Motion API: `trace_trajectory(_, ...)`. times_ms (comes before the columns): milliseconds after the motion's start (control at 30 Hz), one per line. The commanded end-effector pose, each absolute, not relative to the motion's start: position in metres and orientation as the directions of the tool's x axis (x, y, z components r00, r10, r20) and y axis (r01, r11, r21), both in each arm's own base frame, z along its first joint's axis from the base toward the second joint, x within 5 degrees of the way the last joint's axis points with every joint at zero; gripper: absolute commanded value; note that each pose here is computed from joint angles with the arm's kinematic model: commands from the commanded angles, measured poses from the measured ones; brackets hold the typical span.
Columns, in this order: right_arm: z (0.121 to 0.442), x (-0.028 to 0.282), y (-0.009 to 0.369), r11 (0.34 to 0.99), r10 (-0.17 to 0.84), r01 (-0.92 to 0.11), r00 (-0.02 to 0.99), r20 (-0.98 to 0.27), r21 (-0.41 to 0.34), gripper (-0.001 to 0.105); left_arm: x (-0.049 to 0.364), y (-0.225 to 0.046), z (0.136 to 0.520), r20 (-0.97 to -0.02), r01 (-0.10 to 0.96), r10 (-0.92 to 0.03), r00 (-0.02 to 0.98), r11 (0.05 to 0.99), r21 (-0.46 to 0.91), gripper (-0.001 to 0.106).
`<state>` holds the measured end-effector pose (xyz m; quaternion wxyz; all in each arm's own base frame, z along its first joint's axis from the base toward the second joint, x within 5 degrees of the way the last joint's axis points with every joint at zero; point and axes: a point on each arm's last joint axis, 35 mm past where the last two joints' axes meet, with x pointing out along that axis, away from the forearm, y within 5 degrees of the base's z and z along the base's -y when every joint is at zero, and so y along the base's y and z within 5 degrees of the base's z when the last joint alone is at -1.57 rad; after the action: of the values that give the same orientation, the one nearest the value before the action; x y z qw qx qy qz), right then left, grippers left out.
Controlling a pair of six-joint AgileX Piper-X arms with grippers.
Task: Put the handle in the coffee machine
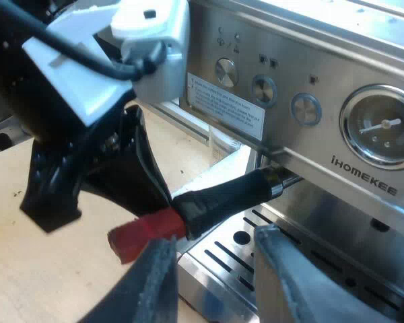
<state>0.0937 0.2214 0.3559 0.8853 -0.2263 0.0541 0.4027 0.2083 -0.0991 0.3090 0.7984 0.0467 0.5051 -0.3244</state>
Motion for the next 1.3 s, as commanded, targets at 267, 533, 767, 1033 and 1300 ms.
trace_trajectory(267, 0.363, 0.094, 0.22, 0.576, 0.696, -0.735, 0.67, -0.256, -0.358, 0.031, 0.192, -0.133, 0.321, -0.687, 0.731, -0.719, 0.103, 0.523, -0.438, 0.0)
trace_trajectory(533, 0.362, 0.094, 0.22, 0.581, 0.695, -0.737, 0.67, -0.261, -0.346, 0.031, 0.199, -0.141, 0.333, -0.545, 0.803, -0.835, 0.079, 0.377, -0.461, 0.0)
trace_trajectory(767, 0.35, 0.092, 0.216, 0.561, 0.666, -0.759, 0.651, -0.365, -0.33, 0.031, 0.203, -0.145, 0.341, -0.462, 0.844, -0.885, 0.059, 0.291, -0.45, 0.0)
trace_trajectory(1033, 0.35, 0.092, 0.215, 0.559, 0.663, -0.76, 0.65, -0.372, -0.333, 0.031, 0.201, -0.145, 0.34, -0.463, 0.837, -0.886, 0.038, 0.281, -0.469, 0.0)
trace_trajectory(1300, 0.35, 0.092, 0.215, 0.556, 0.665, -0.762, 0.647, -0.372, -0.331, 0.031, 0.2, -0.123, 0.321, -0.7, 0.738, -0.694, 0.171, 0.561, -0.375, 0.0)
